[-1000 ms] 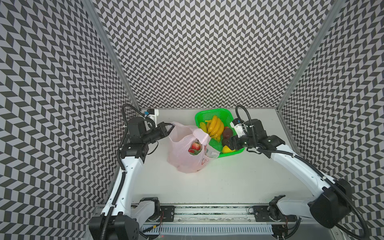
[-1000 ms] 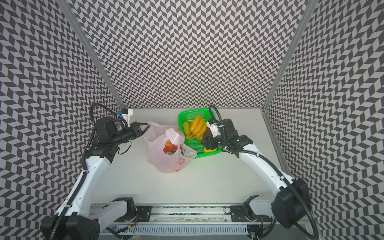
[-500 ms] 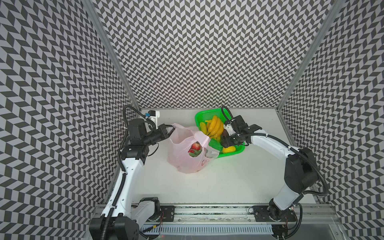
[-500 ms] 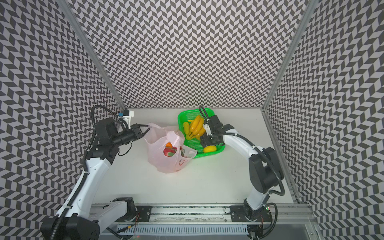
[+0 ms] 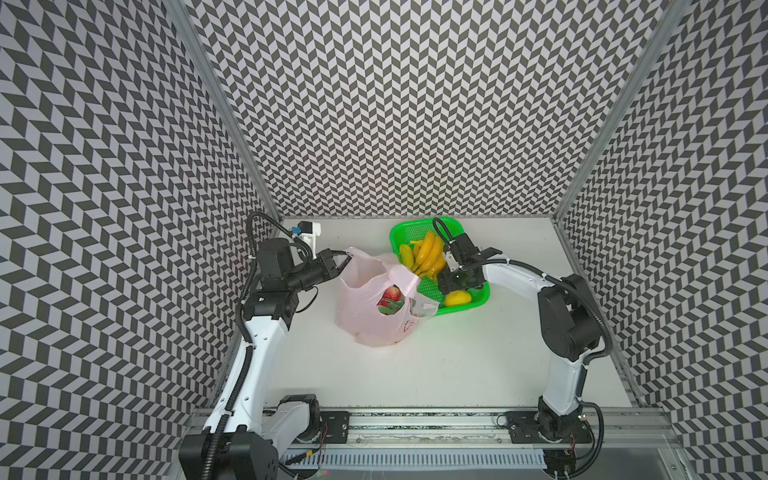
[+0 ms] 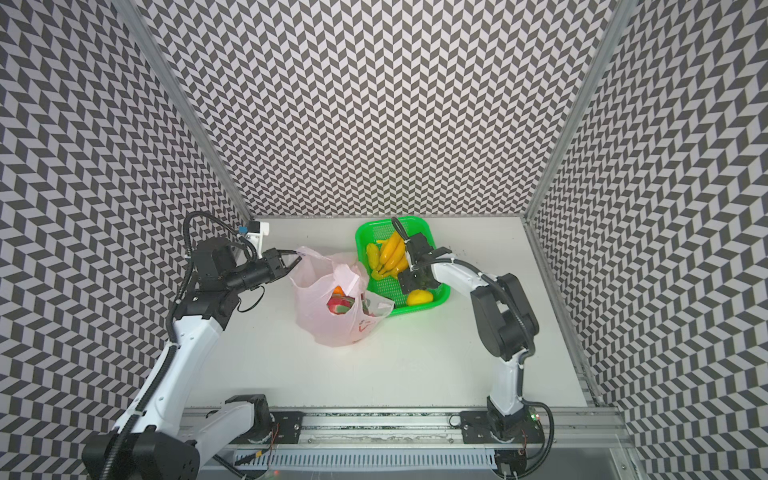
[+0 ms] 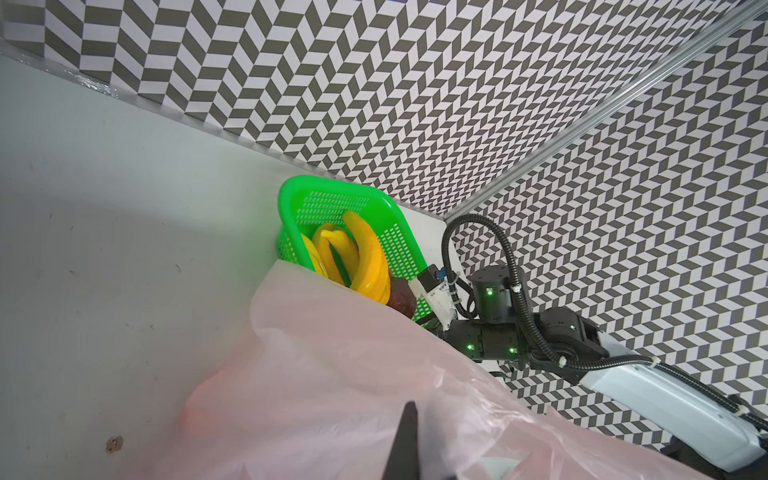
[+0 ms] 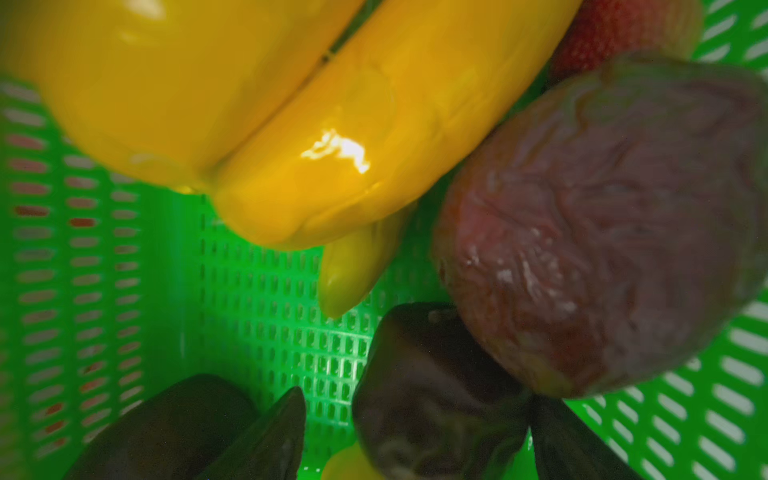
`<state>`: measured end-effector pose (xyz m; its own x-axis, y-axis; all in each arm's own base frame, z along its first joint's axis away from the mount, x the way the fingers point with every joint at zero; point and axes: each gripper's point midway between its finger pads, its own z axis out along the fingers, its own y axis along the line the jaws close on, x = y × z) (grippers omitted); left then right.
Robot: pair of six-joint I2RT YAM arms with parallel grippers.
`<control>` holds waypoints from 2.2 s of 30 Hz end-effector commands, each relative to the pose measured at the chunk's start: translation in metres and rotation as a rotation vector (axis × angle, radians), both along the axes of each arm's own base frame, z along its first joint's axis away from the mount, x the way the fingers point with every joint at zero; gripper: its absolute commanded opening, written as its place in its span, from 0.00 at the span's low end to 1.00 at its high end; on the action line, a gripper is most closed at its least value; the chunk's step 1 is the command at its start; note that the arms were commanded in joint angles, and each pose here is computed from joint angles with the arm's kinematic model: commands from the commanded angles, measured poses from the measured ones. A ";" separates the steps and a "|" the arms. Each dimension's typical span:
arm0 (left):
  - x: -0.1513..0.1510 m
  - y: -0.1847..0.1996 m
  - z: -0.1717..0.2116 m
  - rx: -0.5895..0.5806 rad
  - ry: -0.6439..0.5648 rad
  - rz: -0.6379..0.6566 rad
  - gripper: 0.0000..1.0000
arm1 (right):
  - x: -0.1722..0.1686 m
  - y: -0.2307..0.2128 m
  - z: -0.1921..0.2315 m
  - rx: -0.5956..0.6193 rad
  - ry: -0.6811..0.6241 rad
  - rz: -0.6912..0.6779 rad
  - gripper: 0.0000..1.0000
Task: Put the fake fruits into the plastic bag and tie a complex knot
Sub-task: 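Lower the right gripper into the basket and grasp the dark purple fruit, then lift the dark purple fruit and carry it to the bag opening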
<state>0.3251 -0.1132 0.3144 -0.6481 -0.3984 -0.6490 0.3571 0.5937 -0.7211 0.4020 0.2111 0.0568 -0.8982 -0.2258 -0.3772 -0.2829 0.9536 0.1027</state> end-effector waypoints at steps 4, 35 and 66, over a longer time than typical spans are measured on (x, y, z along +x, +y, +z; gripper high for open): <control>-0.002 0.000 0.009 -0.010 -0.036 -0.008 0.00 | 0.020 0.013 -0.009 0.041 -0.043 -0.005 0.81; -0.005 -0.007 0.013 -0.016 -0.033 -0.041 0.00 | -0.001 0.013 0.110 0.254 -0.332 0.076 0.46; -0.006 -0.024 0.012 -0.008 -0.038 -0.076 0.00 | -0.209 0.094 0.192 0.781 -0.217 0.450 0.45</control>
